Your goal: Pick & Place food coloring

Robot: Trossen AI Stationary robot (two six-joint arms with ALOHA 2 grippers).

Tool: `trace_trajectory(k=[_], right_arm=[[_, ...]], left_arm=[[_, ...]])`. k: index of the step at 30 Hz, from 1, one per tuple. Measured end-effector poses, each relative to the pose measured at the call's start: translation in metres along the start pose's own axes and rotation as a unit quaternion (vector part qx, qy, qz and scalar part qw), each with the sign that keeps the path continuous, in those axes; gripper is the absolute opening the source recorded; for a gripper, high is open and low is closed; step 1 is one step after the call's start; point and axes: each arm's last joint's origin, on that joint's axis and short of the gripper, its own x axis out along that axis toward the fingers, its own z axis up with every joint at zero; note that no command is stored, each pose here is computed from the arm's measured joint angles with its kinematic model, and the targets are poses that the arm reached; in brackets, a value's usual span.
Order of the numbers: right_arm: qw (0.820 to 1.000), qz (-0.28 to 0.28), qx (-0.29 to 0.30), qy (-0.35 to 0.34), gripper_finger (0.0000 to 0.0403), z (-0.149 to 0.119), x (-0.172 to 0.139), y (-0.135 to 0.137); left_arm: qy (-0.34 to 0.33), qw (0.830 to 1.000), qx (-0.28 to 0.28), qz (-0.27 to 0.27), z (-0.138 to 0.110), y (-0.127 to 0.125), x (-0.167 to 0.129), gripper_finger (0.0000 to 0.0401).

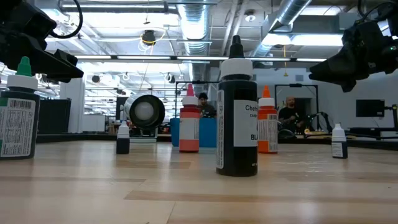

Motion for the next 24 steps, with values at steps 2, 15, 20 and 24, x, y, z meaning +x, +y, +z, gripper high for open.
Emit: trace_trajectory(k=[2, 15, 20, 24], right_arm=[[1.0, 0.0, 0.0, 0.0, 0.0119, -0.0001, 0.0, 0.0], [1.0, 0.0, 0.0, 0.0, 0.0119, 0.0, 0.0, 0.0], [1.0, 0.0, 0.0, 0.0, 0.0119, 0.0, 0.0, 0.0], [1.0, 0.0, 0.0, 0.0, 0.0119, 0.0, 0.0, 0.0]], left_arm=[[0.0, 1.0, 0.0, 0.0, 0.0, 0.0, 0.0, 0.0153], [0.0, 0.998, 0.06, 0.011, 0.0001, 0.0006, 0.0, 0.0153], [0.001, 0.993, 0.119, 0.012, 0.0001, 0.0007, 0.0, 0.0153], [0.001, 0.994, 0.112, 0.012, 0.0002, 0.0007, 0.0, 0.0153]])
